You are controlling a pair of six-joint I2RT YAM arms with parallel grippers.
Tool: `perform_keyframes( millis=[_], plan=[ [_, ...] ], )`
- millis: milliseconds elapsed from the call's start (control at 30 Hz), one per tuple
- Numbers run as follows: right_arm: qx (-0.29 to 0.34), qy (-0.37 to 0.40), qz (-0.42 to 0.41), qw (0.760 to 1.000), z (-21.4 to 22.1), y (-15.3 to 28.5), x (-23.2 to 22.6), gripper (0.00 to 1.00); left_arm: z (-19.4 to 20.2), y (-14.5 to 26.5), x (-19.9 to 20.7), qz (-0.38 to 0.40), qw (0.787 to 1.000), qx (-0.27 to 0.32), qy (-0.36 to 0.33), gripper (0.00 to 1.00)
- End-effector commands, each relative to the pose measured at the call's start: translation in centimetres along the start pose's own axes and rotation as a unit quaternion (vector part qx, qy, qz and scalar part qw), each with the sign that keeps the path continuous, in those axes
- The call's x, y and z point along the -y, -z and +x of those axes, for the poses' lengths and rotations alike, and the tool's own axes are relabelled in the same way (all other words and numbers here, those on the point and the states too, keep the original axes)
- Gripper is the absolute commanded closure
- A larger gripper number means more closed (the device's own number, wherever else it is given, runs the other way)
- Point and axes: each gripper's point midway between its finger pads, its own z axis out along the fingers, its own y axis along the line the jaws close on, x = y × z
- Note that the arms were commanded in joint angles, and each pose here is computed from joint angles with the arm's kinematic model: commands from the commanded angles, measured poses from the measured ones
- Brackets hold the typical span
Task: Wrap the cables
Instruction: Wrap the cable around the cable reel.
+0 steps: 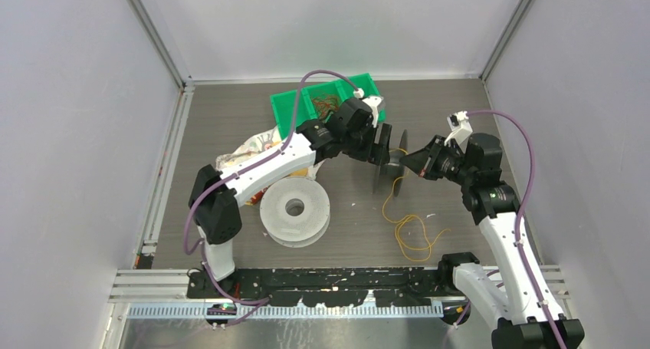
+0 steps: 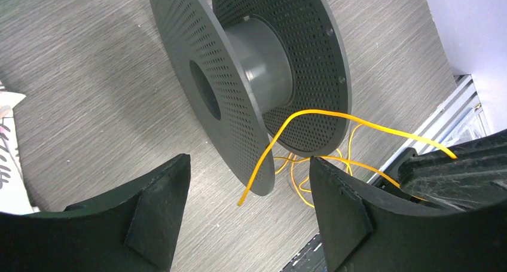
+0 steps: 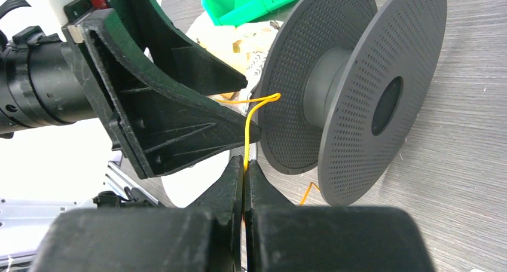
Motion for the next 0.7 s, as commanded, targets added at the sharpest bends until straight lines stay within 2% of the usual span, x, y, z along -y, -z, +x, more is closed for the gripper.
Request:
perform_keyframes(
  millis=[0, 533, 667],
  plan=[
    [0.000, 0.003, -0.004, 1.000, 0.0, -0.2, 0.3, 1.00, -2.9, 0.3, 1.0, 0.008, 0.999, 0.045, 0.000, 0.27],
    [-0.012, -0.002, 0.015, 1.000, 0.6, -0.3, 1.7, 1.00, -3.4, -0.4, 1.5, 0.020, 0.999, 0.048, 0.001, 0.29],
    [-0.014, -0.003, 0.017, 1.000, 0.6, -0.4, 1.8, 1.00, -3.3, -0.7, 1.4, 0.017, 0.999, 0.046, 0.002, 0.33]
  ],
)
